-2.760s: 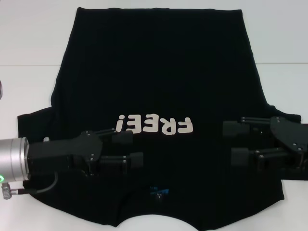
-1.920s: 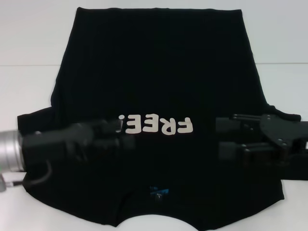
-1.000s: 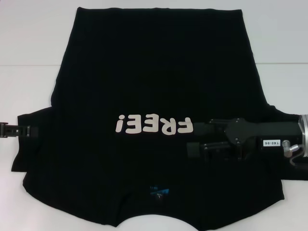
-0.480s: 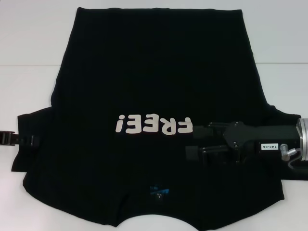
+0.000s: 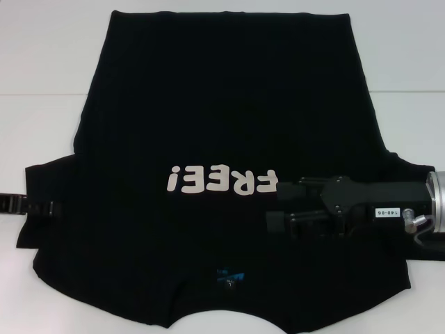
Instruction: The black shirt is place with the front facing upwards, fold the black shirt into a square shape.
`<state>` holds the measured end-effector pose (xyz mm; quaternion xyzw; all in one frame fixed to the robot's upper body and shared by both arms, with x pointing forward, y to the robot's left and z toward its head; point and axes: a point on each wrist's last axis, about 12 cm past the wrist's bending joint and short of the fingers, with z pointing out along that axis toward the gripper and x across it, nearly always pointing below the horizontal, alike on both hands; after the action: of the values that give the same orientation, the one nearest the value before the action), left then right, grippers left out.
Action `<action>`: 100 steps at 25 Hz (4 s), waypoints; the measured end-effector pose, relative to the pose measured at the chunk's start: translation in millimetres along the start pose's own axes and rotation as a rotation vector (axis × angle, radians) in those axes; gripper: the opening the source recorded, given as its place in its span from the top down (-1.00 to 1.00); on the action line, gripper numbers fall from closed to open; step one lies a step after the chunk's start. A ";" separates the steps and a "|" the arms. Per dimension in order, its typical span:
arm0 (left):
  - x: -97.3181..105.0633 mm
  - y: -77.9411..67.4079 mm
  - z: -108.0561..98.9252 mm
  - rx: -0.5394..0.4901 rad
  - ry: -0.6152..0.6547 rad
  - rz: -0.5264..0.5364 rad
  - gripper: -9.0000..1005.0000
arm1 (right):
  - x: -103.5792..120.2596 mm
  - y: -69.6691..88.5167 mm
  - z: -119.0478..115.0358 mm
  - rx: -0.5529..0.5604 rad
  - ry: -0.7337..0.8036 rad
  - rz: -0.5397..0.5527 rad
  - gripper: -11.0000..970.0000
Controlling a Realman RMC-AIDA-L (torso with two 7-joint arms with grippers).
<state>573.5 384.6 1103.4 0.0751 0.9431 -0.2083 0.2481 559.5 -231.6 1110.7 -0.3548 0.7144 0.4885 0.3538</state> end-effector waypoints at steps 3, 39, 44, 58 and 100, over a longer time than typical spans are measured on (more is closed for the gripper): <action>1.3 0.1 3.3 -0.003 0.004 -0.002 -0.76 | 0.5 0.2 0.3 -0.001 -0.001 0.001 -0.91; -8.3 0.6 10.2 -0.058 -0.002 0.013 0.41 | 7.1 1.1 -1.9 0.005 -0.023 0.026 -0.91; -9.1 0.6 10.4 -0.059 -0.010 0.012 0.93 | 6.0 0.0 -4.1 0.015 -0.039 0.020 -0.91; -14.7 10.1 -9.5 -0.070 -0.073 -0.033 0.97 | 7.0 -4.2 -23.7 0.079 -0.147 0.050 -0.91; -18.4 -51.0 26.2 0.199 -0.042 -0.226 0.95 | 54.7 -2.4 -68.4 0.334 -0.389 -0.132 -0.91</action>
<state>588.3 326.6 1110.0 -0.0116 0.9148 -0.3290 0.2341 523.4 -306.0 1081.6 -0.2367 0.6789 0.3988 0.5692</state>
